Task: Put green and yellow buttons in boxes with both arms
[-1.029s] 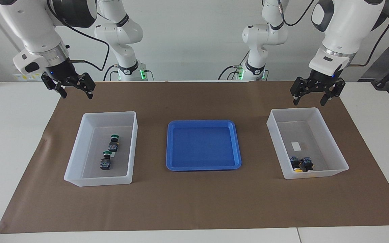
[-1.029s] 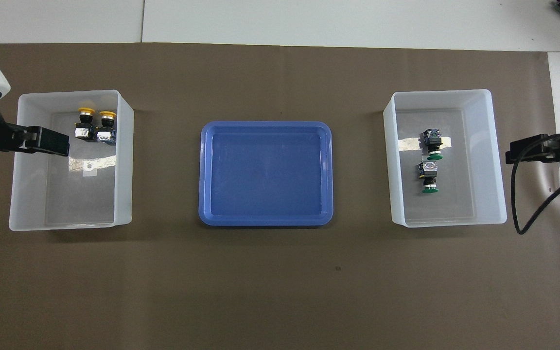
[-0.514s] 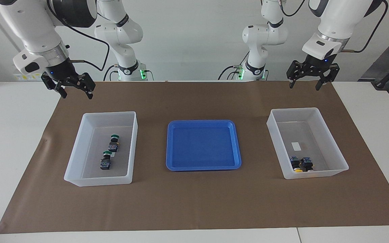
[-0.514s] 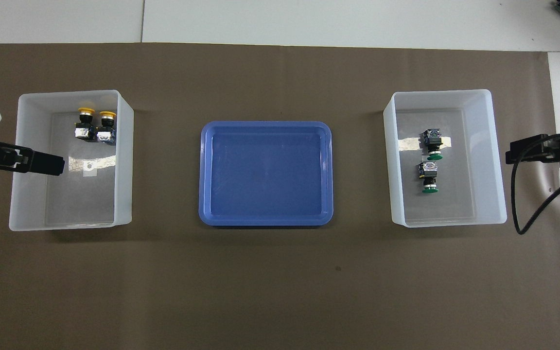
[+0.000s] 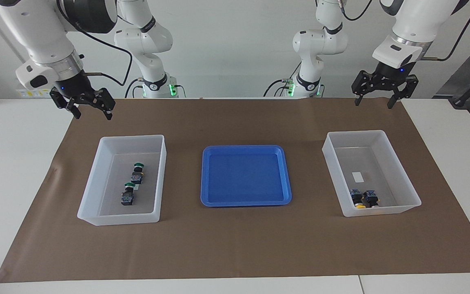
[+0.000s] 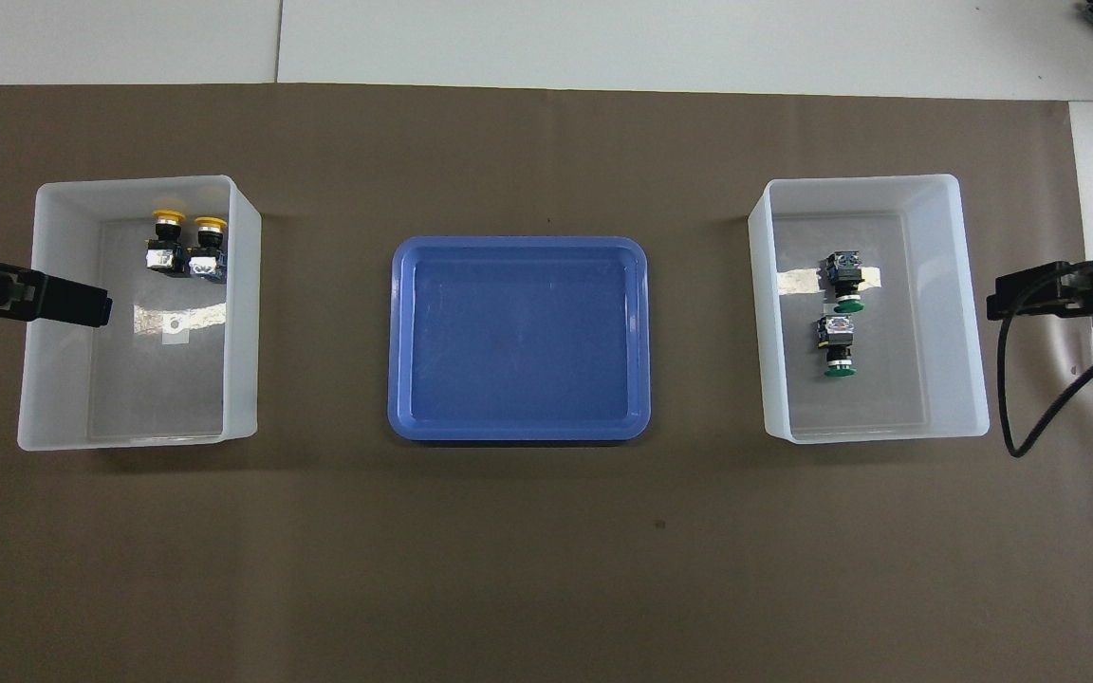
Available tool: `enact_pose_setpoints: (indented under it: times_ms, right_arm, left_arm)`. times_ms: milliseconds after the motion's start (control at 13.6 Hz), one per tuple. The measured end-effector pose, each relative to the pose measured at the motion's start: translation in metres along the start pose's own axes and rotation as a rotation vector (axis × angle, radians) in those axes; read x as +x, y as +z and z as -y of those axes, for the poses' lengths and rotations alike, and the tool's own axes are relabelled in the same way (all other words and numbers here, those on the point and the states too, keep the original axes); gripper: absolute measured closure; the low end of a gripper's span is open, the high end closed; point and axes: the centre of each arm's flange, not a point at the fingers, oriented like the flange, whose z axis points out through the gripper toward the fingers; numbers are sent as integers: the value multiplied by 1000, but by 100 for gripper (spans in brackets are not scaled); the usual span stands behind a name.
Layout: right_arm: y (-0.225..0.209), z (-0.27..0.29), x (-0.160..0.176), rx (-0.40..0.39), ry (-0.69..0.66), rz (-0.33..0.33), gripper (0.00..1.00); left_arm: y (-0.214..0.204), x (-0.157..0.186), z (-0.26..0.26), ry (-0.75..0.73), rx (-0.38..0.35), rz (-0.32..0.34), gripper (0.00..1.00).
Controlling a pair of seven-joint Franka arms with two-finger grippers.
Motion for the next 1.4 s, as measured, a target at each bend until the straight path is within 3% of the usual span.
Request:
enact_pose_setpoints:
  times_ms: [1396]
  right_arm:
    - [0, 0, 0, 0, 0, 0, 0]
  left_arm:
    - [6, 9, 8, -14, -9, 34, 0]
